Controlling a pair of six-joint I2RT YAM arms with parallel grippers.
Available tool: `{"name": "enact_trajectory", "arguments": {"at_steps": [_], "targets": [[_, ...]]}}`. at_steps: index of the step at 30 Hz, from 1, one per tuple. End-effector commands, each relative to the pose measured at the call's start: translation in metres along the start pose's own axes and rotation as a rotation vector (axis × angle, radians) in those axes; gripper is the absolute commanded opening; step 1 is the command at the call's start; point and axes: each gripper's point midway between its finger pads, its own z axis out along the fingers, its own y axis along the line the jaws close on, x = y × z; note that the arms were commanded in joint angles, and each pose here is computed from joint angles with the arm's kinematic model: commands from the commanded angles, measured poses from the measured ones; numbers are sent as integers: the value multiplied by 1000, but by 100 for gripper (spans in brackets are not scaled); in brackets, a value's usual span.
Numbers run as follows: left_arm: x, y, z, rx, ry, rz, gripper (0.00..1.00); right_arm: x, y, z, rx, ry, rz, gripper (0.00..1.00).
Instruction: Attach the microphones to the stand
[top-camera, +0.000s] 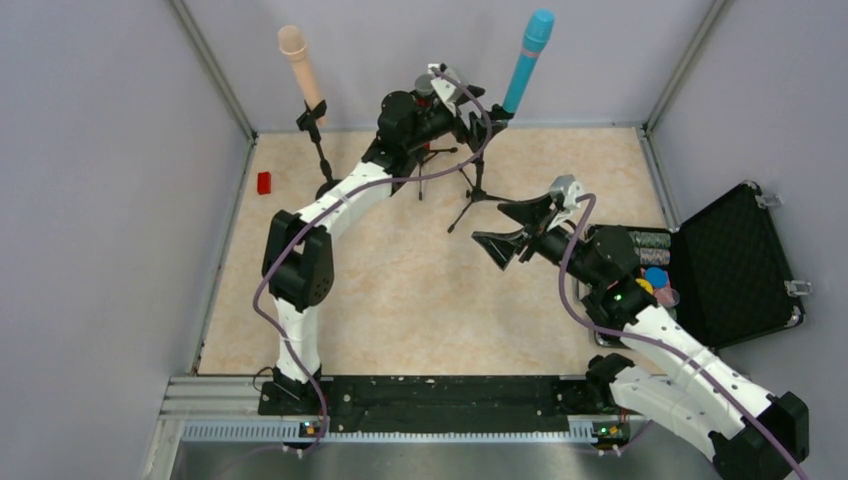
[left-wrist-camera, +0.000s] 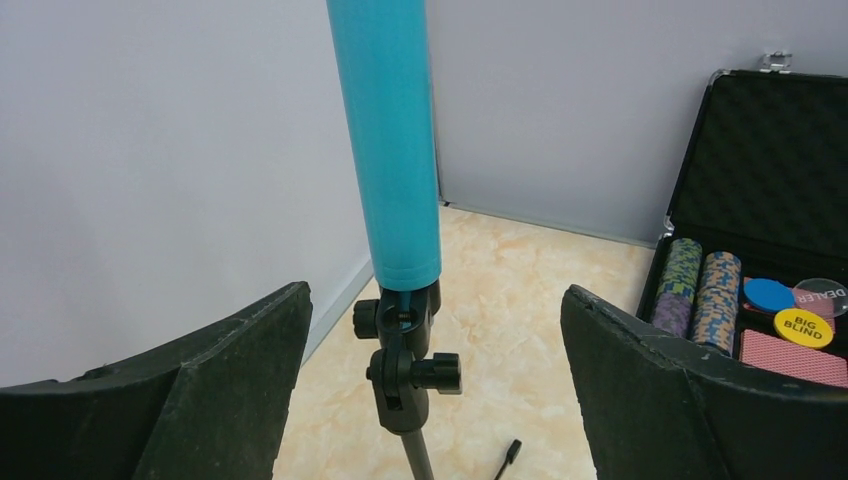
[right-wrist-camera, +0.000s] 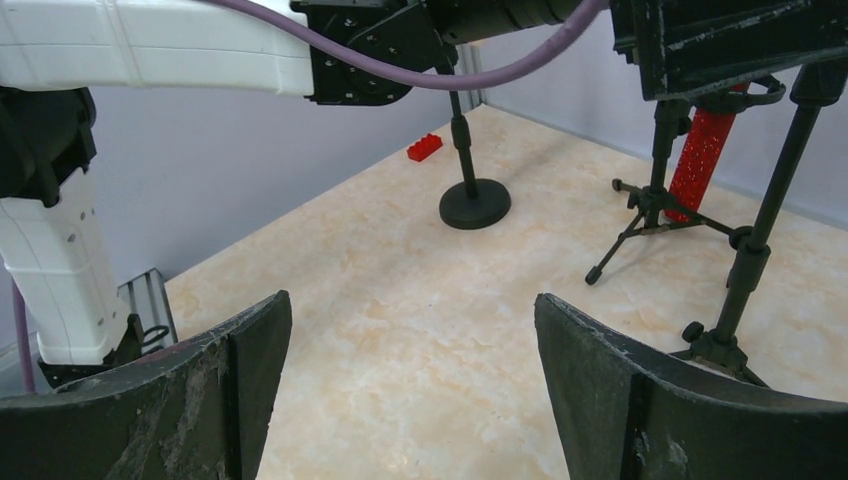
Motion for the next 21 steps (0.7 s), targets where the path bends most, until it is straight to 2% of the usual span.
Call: {"name": "enact_trajectory", "arguments": {"at_steps": [1, 5, 9, 21], "targets": [[-82, -13, -20, 15, -158, 69, 99, -2, -1, 2, -6, -10, -8, 89], [-90, -24, -43, 27, -161, 46, 99, 5, -4, 5, 4, 13, 21, 89], [-73, -36, -68, 32, -90, -11, 99, 14, -5, 8, 0, 41, 47, 89], [31, -72, -148, -108, 291, -279, 99, 59, -11, 23, -69, 160, 255, 89]]}}
